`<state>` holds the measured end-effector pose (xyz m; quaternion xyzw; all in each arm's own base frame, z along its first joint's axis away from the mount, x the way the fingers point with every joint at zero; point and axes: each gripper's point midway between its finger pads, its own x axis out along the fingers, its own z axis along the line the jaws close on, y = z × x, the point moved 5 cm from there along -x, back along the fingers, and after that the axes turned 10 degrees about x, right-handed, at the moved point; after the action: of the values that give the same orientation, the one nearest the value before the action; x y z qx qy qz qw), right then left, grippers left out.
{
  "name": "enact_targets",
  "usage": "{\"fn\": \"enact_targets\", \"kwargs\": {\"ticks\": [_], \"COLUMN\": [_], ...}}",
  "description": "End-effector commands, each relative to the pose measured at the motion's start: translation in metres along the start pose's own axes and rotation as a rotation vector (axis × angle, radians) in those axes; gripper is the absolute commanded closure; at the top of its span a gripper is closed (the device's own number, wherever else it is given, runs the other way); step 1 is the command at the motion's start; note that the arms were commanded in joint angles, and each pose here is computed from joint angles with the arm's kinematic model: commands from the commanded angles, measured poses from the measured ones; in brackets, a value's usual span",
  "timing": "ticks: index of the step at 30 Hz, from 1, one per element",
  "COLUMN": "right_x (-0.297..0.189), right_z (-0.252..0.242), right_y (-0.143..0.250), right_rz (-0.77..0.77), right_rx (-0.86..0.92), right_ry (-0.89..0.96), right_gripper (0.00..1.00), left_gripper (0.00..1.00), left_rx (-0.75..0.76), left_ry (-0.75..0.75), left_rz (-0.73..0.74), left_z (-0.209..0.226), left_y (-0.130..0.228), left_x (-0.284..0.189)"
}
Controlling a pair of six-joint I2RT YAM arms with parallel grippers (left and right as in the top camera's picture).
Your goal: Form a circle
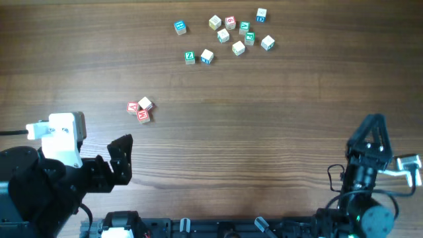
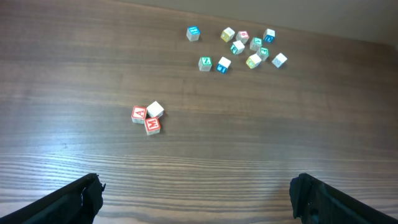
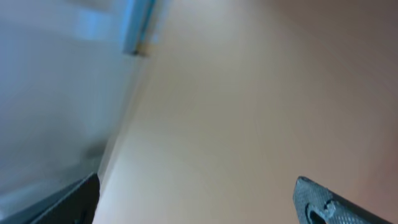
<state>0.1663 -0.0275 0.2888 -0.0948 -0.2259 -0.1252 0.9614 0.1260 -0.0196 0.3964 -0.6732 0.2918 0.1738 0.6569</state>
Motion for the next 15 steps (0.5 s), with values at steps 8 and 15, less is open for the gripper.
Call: {"fn": "enact_targets", "kwargs": {"ticks": [8,15], "right_x": [-0.019,-0.028], "right_z": [-0.089,-0.108], "right_y": [0.028,0.033], "right_rz": [0.249,0.353], "right_rx": [-0.522,-0.745], "right_ry": [0.282,0.341], "right_gripper": [0.00,0.00], "left_gripper": [0.00,0.00], "left_rx": [0.010,0.010], "left_ry": [-0.004,-0.004], "left_rz": [-0.005,-0.005], "left_z": [0.000,0.000], "left_y": [0.000,0.000], "left_x": [-0.001,-0.001]}}
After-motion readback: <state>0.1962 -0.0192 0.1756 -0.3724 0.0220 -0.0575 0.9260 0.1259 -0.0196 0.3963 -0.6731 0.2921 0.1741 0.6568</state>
